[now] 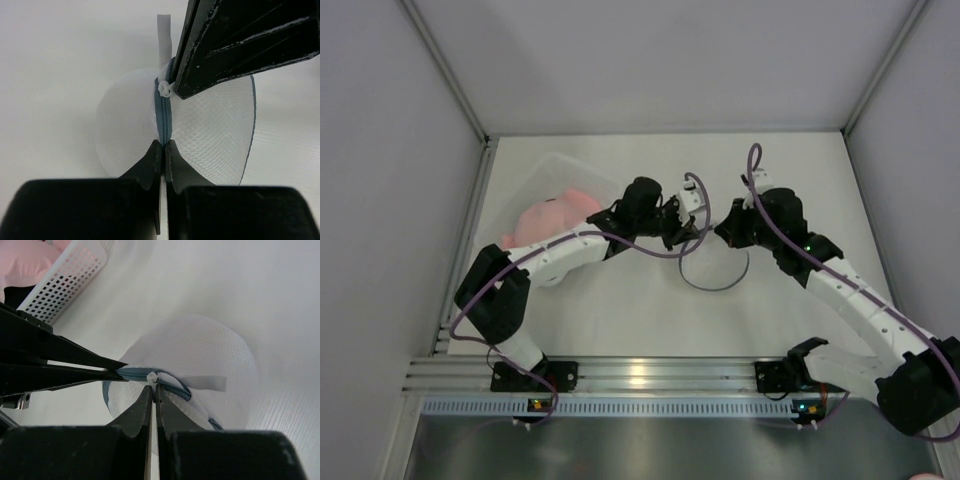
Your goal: Place the bra in the laundry bag and zip it closed
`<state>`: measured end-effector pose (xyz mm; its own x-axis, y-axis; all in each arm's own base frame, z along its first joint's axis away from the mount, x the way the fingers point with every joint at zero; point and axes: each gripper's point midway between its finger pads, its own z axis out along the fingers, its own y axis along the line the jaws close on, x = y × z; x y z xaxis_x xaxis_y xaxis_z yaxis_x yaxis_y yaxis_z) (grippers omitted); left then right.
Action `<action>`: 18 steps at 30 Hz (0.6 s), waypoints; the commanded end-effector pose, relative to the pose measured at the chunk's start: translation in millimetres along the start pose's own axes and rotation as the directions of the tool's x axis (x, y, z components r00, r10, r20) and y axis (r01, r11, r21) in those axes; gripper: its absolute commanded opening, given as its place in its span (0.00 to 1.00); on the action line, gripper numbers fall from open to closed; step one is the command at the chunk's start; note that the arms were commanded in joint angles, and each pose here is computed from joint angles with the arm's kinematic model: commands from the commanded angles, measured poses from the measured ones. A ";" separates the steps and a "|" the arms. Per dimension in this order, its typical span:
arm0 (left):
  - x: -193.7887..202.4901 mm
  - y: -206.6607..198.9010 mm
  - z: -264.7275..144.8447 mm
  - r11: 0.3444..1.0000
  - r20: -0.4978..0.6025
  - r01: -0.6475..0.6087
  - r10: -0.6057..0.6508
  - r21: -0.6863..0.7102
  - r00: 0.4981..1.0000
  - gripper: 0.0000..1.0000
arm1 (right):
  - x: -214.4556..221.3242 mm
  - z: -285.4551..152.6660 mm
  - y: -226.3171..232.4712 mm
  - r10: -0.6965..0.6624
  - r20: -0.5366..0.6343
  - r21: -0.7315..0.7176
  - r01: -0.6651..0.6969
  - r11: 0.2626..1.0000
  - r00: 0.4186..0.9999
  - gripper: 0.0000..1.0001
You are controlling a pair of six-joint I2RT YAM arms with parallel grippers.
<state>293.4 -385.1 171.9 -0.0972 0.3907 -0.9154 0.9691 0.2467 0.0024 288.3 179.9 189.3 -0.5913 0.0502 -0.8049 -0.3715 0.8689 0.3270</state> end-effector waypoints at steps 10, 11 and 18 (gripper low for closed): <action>-3.6 7.1 -47.5 0.974 0.100 0.114 -0.096 -0.194 0.990 0.00 | -24.0 -18.9 -45.8 0.181 0.137 0.183 -0.204 0.962 0.974 0.00; -1.7 5.9 -48.2 0.974 0.098 0.120 -0.102 -0.193 0.990 0.00 | -24.5 -19.1 -45.1 0.186 0.137 0.183 -0.209 0.961 0.973 0.00; -10.1 7.6 -55.1 0.967 0.125 0.134 -0.109 -0.216 0.986 0.00 | -44.4 -22.5 -20.7 0.192 0.128 0.077 -0.203 0.976 0.973 0.09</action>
<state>284.5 -337.6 173.4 -0.2111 0.3161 -0.9250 0.8877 0.4581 -0.0460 300.3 139.8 192.7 -0.6002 0.2503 -0.7597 -0.1348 0.9045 0.4045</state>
